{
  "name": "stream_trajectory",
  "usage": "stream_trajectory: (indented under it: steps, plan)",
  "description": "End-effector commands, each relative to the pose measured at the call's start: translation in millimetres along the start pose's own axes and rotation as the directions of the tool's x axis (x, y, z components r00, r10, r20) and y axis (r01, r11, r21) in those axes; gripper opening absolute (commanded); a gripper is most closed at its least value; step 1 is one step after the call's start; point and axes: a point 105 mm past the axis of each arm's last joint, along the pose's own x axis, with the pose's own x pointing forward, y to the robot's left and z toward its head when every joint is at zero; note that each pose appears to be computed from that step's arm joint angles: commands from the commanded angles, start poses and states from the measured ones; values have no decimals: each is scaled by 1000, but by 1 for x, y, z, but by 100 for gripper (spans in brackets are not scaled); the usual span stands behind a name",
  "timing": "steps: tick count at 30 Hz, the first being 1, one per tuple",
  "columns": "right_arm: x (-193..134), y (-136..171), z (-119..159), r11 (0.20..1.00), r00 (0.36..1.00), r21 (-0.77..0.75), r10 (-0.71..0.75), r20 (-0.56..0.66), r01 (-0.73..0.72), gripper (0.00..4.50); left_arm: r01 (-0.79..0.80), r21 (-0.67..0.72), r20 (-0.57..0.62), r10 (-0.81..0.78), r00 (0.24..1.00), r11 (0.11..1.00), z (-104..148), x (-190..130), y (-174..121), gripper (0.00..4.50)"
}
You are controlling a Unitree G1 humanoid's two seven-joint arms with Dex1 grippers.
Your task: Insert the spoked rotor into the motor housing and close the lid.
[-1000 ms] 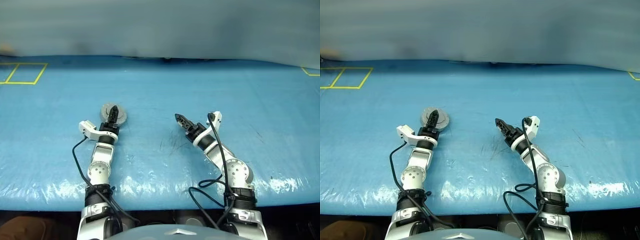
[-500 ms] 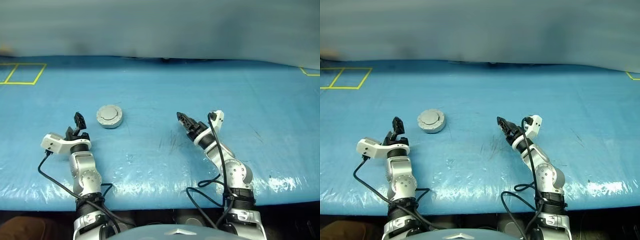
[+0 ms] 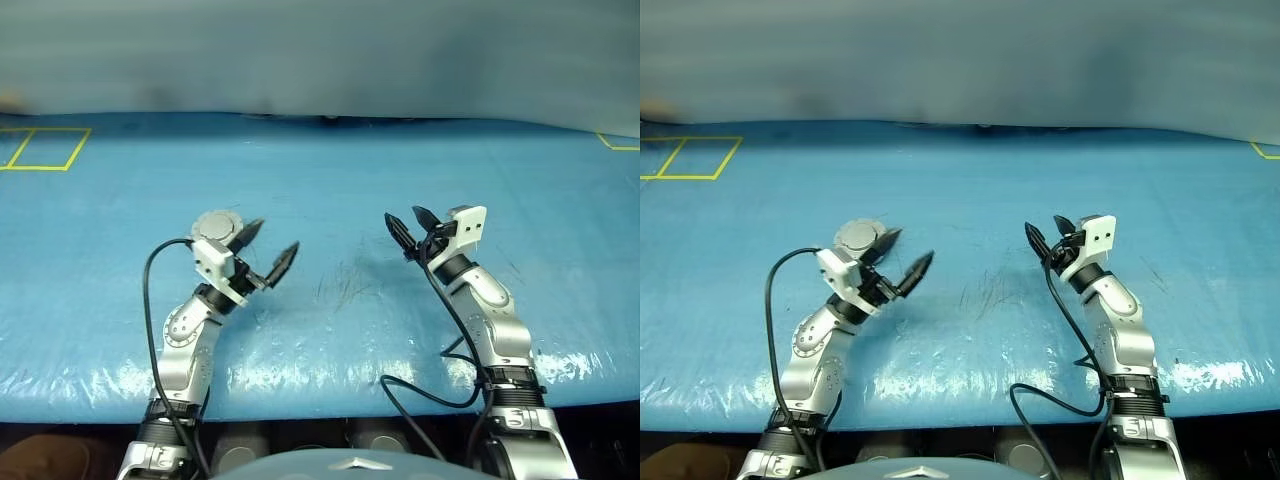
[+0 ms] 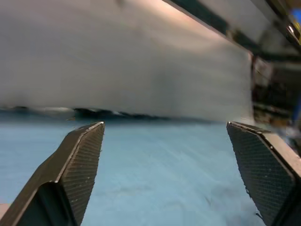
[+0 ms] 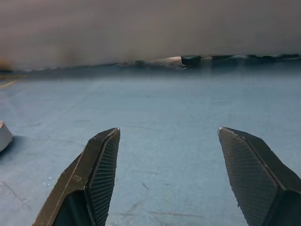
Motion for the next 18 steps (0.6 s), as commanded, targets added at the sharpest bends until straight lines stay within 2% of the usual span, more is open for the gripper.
stream_trajectory:
  steps: [1,4,5,9,11,18]
  plan:
    - [-5,9,1,988,994,-111,102,-41,-106,349,134,80,-93,-126,988,988,-13,2,-19,443]
    - [-11,9,-10,974,983,-167,133,-123,-153,438,167,120,-148,-148,978,979,-25,1,-22,450]
    - [-11,8,-11,975,983,-162,133,-128,-154,447,177,124,-164,-156,974,976,-28,0,-24,450]
    - [-12,3,-16,980,983,-151,111,-143,-133,447,179,122,-157,-159,975,976,-30,0,-26,450]
    - [-13,8,-17,980,979,-118,145,-146,-162,447,169,129,-148,-149,978,977,-29,0,-25,450]
    - [-14,11,-23,975,972,-116,168,-165,-189,447,95,159,-108,-78,991,983,-22,0,-13,450]
